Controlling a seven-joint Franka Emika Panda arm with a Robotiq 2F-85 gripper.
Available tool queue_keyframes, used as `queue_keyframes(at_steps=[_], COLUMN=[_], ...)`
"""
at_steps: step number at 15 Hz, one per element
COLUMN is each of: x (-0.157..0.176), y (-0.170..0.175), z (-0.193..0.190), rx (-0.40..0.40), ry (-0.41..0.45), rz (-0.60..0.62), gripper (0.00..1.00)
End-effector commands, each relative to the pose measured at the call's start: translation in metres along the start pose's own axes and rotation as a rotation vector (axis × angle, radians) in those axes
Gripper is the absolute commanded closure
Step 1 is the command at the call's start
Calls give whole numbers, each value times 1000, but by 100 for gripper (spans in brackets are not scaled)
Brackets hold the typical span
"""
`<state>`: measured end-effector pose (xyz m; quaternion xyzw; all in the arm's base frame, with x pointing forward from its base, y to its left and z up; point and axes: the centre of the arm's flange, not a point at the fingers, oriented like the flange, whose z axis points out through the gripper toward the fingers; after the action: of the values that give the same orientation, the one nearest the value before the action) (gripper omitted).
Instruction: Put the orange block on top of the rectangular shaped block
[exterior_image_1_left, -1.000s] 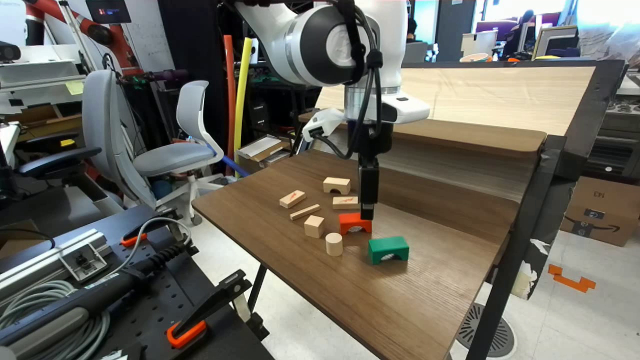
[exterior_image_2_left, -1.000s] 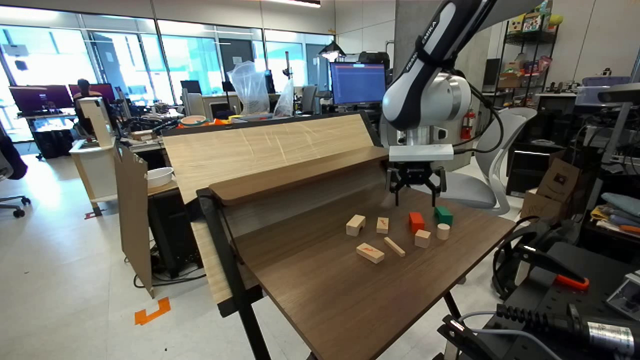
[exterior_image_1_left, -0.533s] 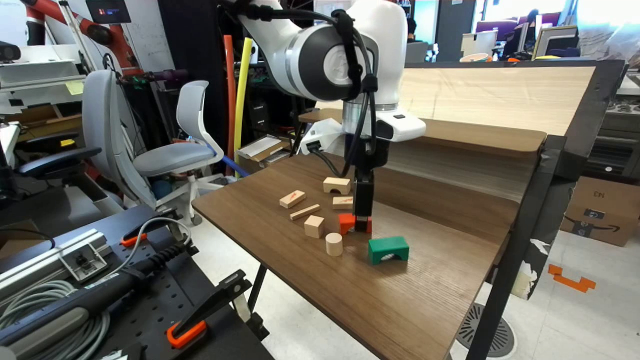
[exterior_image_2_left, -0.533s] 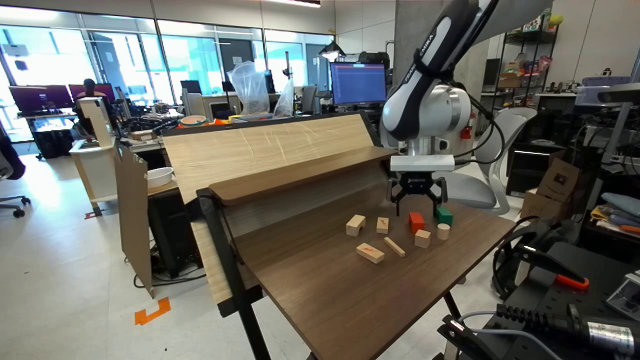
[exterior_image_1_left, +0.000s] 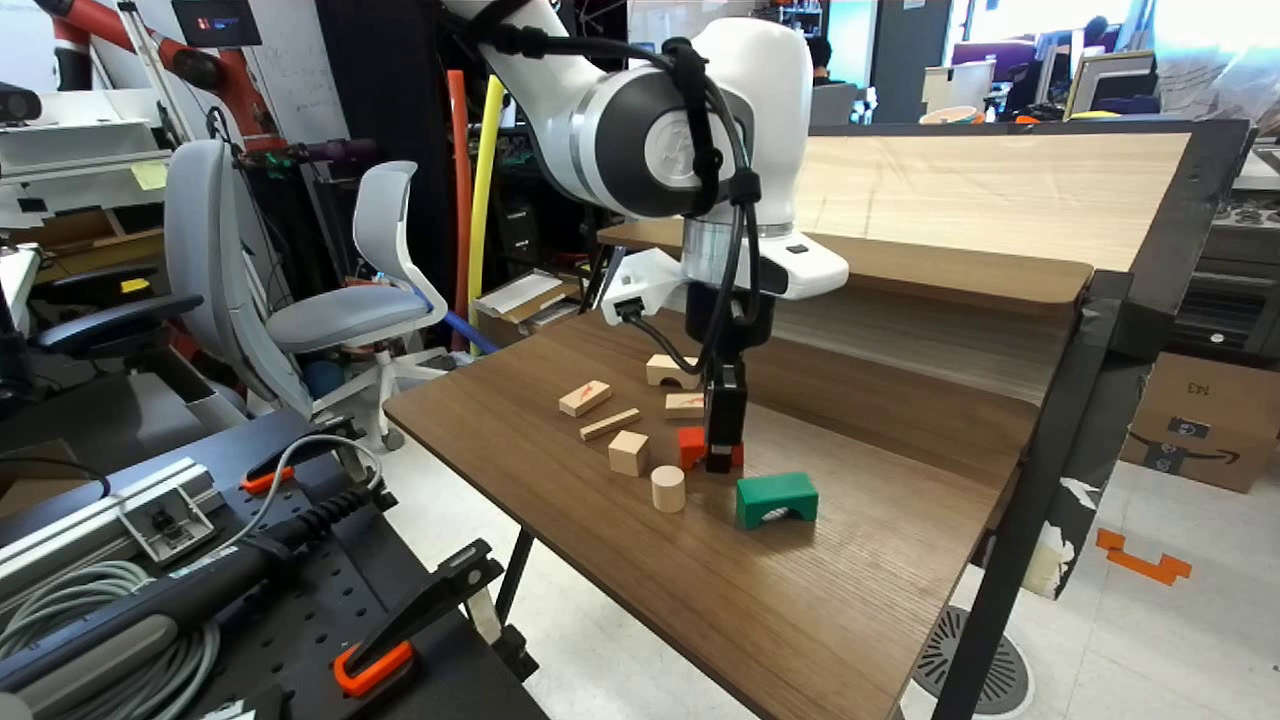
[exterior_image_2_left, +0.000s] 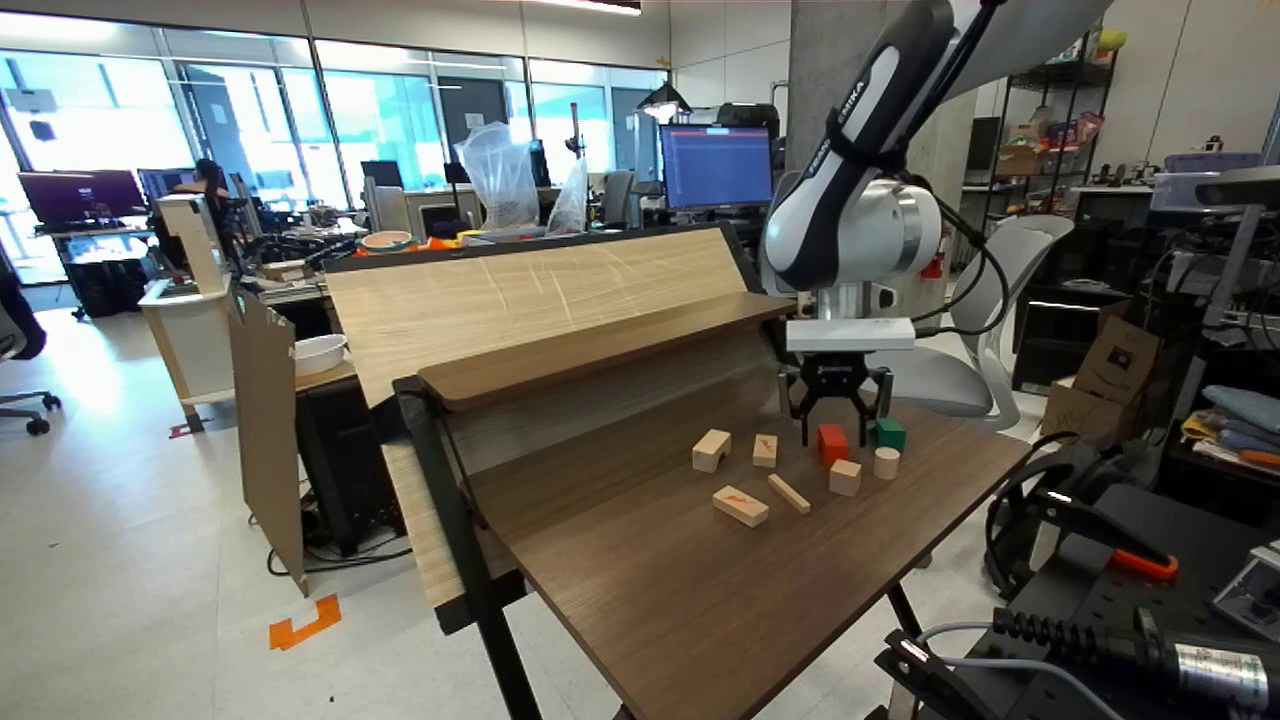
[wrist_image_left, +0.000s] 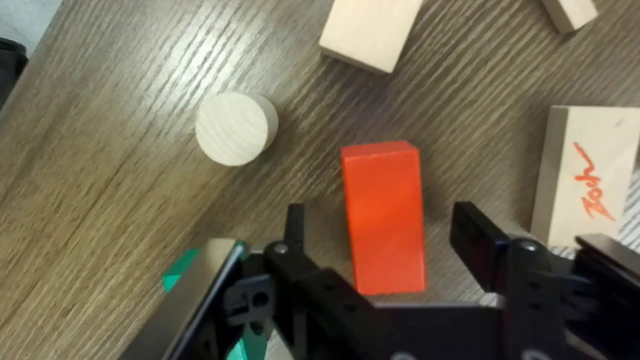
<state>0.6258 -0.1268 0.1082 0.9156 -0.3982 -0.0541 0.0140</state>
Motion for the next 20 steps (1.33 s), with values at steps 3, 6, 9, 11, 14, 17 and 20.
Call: queue_keyframes(at_steps=[3, 6, 9, 11, 14, 17, 20], x=[0, -10, -19, -25, -32, -42, -50], y=[3, -1, -10, -21, -44, -66, -89], z=[-1, -16, -32, -43, -61, -73, -79], rx=[33, 20, 28, 43, 72, 109, 156], ry=[-1, -3, -5, 4, 1, -14, -17], rz=[-35, -37, -40, -31, 37, 115, 168], gripper=[72, 91, 91, 91, 91, 91, 91])
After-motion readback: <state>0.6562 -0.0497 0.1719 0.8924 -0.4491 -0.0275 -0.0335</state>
